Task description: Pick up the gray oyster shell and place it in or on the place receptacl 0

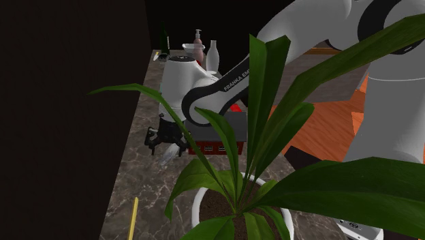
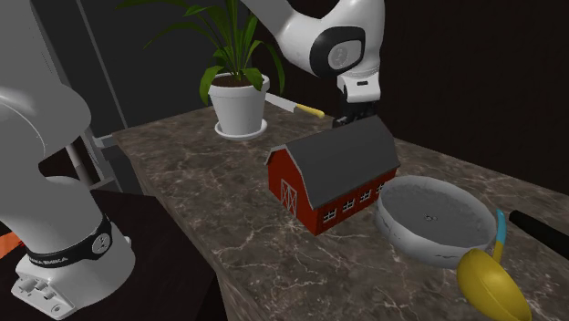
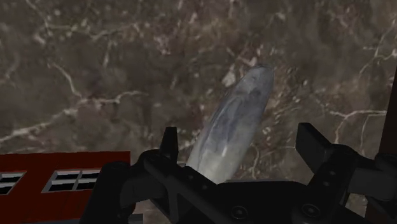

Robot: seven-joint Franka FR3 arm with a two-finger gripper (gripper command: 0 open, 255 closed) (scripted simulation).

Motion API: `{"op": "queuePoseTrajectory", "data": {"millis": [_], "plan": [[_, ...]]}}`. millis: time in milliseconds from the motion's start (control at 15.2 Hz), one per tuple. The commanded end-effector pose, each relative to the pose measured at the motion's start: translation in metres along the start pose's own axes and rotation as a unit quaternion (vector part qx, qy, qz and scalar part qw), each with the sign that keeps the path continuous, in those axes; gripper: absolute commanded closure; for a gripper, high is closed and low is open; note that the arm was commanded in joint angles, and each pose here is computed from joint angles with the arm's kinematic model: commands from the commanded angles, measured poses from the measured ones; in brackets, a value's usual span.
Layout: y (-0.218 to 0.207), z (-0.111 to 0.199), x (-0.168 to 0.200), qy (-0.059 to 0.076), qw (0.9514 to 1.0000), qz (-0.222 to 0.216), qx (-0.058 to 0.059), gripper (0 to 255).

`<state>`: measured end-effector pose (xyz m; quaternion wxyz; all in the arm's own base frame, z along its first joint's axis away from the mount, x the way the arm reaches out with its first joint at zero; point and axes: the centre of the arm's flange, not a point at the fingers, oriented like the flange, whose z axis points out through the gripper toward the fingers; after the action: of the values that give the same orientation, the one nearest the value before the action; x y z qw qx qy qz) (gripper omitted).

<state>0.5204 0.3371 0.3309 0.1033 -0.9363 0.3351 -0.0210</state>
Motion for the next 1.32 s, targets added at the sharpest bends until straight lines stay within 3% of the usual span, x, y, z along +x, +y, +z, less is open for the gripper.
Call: {"op": "queuePoseTrajectory", "data": {"millis": [0,594,1254], "plan": [[0.003,0.002,0.003,0.0,1.0,0.002,-0.003,255],[0.002,0.002,0.003,0.0,1.0,0.002,-0.003,255],[-0.009,-0.049,0.002,0.0,1.0,0.002,-0.003,255]]}}
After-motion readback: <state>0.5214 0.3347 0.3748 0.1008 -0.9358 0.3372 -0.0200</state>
